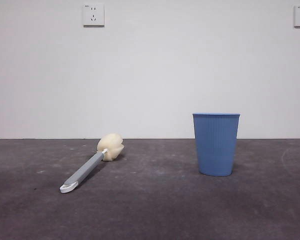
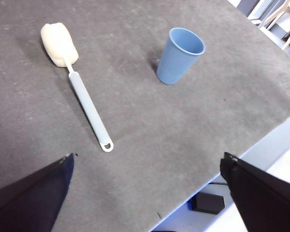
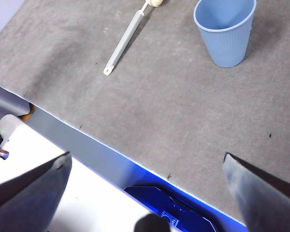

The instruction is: Pick up the cup brush,pick up the cup,insert the brush into the cup,clean the cup,put the cup brush back,put the cup back to the fixed position on the table

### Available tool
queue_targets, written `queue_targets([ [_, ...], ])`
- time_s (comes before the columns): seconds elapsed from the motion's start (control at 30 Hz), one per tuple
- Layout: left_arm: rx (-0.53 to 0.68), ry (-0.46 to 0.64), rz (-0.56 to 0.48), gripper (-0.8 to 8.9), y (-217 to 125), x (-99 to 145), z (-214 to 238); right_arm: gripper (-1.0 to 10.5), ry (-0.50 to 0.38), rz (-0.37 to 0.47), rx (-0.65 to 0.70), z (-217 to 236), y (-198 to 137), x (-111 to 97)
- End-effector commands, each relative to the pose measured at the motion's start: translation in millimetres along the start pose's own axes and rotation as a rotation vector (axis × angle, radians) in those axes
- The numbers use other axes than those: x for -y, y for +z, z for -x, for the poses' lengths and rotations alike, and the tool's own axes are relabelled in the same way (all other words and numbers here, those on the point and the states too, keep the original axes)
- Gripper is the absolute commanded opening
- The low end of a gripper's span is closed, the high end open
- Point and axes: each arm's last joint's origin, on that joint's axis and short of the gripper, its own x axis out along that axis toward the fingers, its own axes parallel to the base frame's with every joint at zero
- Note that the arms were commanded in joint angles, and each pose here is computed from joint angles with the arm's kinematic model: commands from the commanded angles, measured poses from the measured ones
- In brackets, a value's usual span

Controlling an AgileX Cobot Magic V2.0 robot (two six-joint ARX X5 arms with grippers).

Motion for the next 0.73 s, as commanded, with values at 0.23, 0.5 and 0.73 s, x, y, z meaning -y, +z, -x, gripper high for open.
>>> queue_targets([
  [0.23,-0.1,0.017,0.06,5.92,28,-18,-56,6.0,0.004,-0.025,-0.014,-3,4,3],
  [0.5,-0.213,0.217,0.052,5.92,32,-14,-144,6.0,0.005,-0.041,-0.026,-6,6,4],
  [0.73,-0.366,0.334,0.021,5.2,25,-14,-236,6.0,0.005,-0.042,-0.026,-6,6,4],
])
